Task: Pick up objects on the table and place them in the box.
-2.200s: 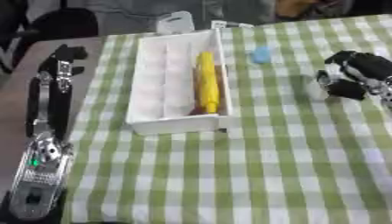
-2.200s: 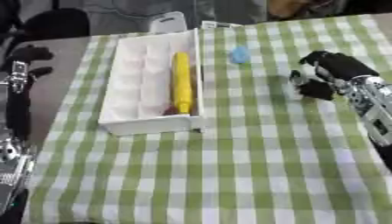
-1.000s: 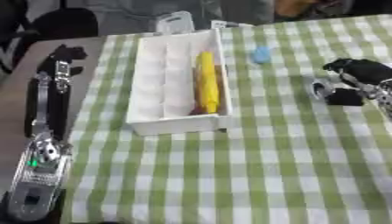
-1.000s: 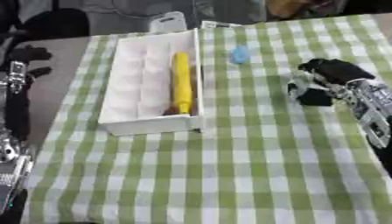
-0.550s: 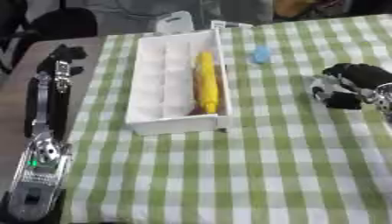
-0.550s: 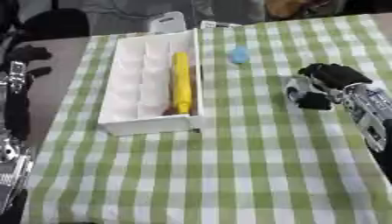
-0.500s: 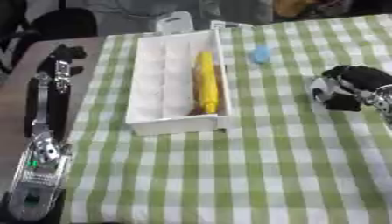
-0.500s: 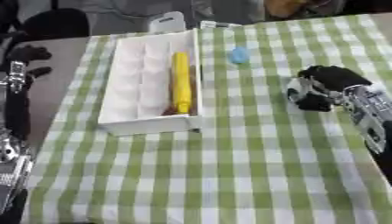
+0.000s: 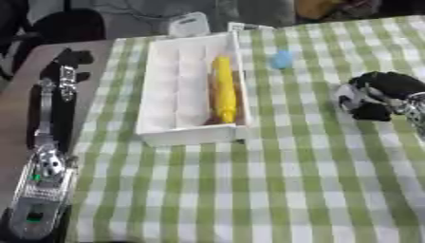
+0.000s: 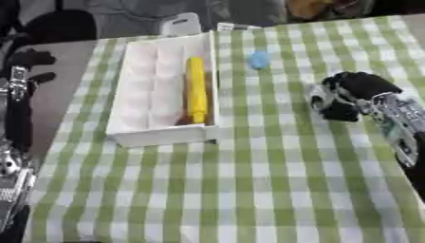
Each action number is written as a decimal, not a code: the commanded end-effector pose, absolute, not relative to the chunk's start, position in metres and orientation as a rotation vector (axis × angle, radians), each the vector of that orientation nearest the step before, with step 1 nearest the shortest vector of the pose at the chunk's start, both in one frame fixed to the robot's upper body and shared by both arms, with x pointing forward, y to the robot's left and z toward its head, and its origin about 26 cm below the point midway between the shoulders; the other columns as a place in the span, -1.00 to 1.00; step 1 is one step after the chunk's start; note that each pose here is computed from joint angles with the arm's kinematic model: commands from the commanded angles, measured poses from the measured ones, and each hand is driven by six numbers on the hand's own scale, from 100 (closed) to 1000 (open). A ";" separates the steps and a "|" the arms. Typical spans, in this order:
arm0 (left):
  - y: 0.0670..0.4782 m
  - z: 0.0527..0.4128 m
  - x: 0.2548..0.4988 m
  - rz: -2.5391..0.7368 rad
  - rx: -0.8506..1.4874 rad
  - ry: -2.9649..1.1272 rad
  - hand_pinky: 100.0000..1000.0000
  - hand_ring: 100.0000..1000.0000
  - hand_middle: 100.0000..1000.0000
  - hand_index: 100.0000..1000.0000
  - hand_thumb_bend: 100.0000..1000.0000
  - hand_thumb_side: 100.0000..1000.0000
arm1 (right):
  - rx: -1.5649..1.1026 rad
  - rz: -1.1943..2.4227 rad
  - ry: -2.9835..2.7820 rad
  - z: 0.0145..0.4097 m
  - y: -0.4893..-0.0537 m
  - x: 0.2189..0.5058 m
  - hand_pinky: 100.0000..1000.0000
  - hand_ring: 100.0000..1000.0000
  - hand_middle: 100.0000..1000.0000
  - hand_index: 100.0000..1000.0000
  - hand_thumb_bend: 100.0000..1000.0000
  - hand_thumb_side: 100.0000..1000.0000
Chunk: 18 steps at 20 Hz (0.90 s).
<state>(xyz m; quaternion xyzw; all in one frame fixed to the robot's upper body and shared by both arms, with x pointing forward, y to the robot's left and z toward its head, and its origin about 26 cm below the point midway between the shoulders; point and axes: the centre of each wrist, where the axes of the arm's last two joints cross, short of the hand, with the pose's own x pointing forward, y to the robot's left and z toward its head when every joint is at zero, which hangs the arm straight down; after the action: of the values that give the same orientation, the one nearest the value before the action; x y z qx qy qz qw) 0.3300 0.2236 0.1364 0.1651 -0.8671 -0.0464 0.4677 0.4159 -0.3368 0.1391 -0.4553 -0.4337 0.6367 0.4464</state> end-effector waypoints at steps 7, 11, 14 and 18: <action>0.226 0.144 0.330 -0.115 0.414 -2.153 0.50 1.00 0.26 0.49 -0.90 0.96 | -1.129 1.587 -1.038 0.143 -0.340 0.416 0.20 0.05 -0.07 0.54 -0.81 -0.19; 0.226 0.144 0.330 -0.115 0.414 -2.153 0.50 1.00 0.26 0.49 -0.90 0.96 | -1.131 1.589 -1.040 0.144 -0.340 0.415 0.17 -0.01 -0.14 0.49 -0.79 -0.36; 0.227 0.144 0.330 -0.113 0.415 -2.152 0.50 1.00 0.26 0.49 -0.90 0.96 | -1.149 1.580 -1.067 0.146 -0.339 0.414 0.14 -0.03 -0.18 0.44 -0.80 -0.42; 0.227 0.144 0.330 -0.112 0.416 -2.150 0.50 1.00 0.26 0.49 -0.90 0.97 | -1.193 1.568 -1.148 0.156 -0.332 0.411 0.12 -0.06 -0.22 0.41 -0.82 -0.49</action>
<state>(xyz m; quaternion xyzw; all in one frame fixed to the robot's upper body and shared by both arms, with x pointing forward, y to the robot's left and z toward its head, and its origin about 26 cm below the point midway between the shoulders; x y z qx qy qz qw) 0.3300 0.2237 0.1365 0.1652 -0.8671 -0.0463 0.4677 0.4120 -0.3312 0.1403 -0.4605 -0.4458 0.6325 0.4350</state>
